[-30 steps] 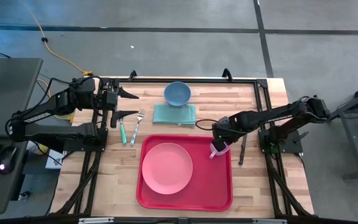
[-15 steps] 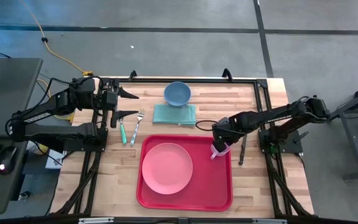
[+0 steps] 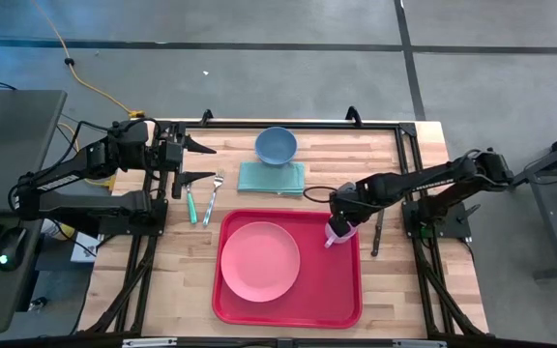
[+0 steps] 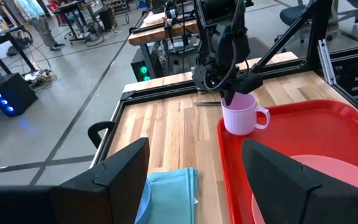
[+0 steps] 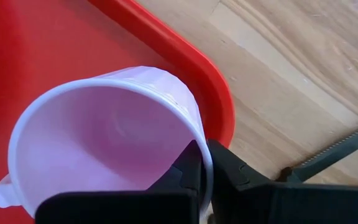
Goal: Set up tray
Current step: Adjust the purple mug
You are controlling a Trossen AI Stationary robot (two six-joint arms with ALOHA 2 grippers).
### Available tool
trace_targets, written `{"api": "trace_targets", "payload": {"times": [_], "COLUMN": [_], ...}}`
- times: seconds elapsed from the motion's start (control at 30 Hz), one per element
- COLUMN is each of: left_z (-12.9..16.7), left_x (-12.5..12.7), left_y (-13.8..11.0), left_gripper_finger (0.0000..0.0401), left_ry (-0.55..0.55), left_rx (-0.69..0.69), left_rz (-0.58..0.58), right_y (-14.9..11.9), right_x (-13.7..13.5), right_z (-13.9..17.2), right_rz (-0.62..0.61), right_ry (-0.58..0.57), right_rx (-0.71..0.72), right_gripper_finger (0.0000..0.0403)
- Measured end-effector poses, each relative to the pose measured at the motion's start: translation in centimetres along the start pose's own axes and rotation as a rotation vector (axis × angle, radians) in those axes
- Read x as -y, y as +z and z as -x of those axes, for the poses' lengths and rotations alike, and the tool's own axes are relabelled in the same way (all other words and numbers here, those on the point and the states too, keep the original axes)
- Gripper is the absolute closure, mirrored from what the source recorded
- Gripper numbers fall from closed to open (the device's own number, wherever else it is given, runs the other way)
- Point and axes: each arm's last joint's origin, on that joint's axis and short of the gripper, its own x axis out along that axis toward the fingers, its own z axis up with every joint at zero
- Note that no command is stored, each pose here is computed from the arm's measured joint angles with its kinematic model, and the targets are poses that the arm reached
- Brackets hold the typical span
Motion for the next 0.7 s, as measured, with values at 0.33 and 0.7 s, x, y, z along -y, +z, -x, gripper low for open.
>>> {"api": "trace_targets", "payload": {"times": [0.33, 0.7], "left_z": [0.0, 0.0], "left_x": [0.0, 0.0], "left_y": [0.0, 0.0], "left_gripper_finger": [0.0114, 0.0114], "left_ry": [0.0, 0.0], "left_rx": [0.0, 0.0], "left_rz": [0.0, 0.0], "right_y": [0.05, 0.14], "right_x": [-0.06, -0.31], "right_z": [-0.04, -0.2], "right_rz": [0.016, 0.015], "right_ry": [0.001, 0.02], "right_rx": [0.007, 0.004], "right_gripper_finger": [0.0403, 0.0403]}}
